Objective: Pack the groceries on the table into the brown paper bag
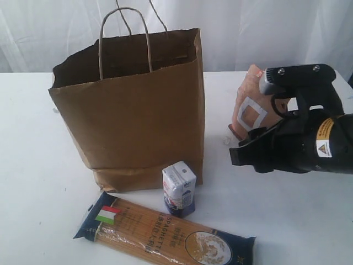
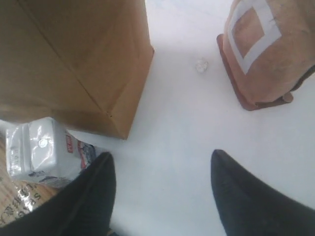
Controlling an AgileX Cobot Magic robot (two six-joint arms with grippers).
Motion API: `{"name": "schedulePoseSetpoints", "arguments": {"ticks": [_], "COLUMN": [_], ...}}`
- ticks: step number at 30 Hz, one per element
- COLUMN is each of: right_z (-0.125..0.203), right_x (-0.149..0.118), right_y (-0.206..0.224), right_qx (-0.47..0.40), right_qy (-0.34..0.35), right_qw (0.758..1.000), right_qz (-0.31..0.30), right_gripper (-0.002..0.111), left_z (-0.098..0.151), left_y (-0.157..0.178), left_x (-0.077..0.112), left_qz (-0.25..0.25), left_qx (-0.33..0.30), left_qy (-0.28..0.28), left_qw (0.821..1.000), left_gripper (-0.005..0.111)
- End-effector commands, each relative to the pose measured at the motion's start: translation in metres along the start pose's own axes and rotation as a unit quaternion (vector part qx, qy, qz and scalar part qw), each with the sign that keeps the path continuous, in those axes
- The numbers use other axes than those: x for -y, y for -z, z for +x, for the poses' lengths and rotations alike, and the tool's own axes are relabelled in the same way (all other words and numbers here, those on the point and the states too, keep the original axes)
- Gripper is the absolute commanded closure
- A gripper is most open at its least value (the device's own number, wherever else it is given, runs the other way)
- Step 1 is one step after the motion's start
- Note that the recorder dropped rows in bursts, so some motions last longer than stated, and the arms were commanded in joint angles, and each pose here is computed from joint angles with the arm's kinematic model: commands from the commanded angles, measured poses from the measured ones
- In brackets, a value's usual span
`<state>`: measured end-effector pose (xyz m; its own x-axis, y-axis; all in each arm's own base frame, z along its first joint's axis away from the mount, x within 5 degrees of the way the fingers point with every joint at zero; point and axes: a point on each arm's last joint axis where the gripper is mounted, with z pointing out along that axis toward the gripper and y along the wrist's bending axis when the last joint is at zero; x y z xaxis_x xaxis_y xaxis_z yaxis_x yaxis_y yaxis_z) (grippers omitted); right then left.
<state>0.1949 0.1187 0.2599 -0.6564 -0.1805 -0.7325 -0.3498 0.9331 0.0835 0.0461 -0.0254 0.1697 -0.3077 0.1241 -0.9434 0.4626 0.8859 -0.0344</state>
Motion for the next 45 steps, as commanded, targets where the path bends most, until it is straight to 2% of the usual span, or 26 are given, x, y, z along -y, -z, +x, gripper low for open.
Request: {"name": "schedulePoseSetpoints", "arguments": {"ticks": [1, 4, 11, 15, 20, 29, 35, 45], "right_z": [0.002, 0.011, 0.044, 0.045, 0.042, 0.055, 0.052, 0.040], "right_x": [0.003, 0.009, 0.032, 0.036, 0.036, 0.037, 0.034, 0.033], "right_y": [-0.001, -0.007, -0.019, -0.018, -0.019, -0.047, -0.071, -0.111], "right_qx": [0.009, 0.028, 0.090, 0.151, 0.171, 0.093, 0.034, 0.014], "right_qy": [0.020, 0.007, -0.042, -0.047, -0.041, -0.047, -0.055, -0.054], "right_qw": [0.999, 0.999, 0.995, 0.987, 0.984, 0.994, 0.998, 0.998], "right_qz": [-0.031, -0.041, -0.004, 0.006, 0.008, 0.017, 0.012, 0.017], "right_gripper": [0.054, 0.054, 0.054, 0.054, 0.054, 0.054, 0.054, 0.054], "left_z": [0.001, 0.001, 0.001, 0.001, 0.001, 0.001, 0.001, 0.001], "left_y": [0.000, 0.000, 0.000, 0.000, 0.000, 0.000, 0.000, 0.000], "left_x": [0.000, 0.000, 0.000, 0.000, 0.000, 0.000, 0.000, 0.000], "left_qz": [-0.001, -0.001, -0.001, -0.001, -0.001, -0.001, -0.001, -0.001], "left_qx": [0.002, 0.002, 0.002, 0.002, 0.002, 0.002, 0.002, 0.002], "left_qy": [0.006, 0.006, 0.006, 0.006, 0.006, 0.006, 0.006, 0.006], "left_qw": [1.000, 1.000, 1.000, 1.000, 1.000, 1.000, 1.000, 1.000], "left_gripper": [0.107, 0.107, 0.107, 0.107, 0.107, 0.107, 0.107, 0.107]}}
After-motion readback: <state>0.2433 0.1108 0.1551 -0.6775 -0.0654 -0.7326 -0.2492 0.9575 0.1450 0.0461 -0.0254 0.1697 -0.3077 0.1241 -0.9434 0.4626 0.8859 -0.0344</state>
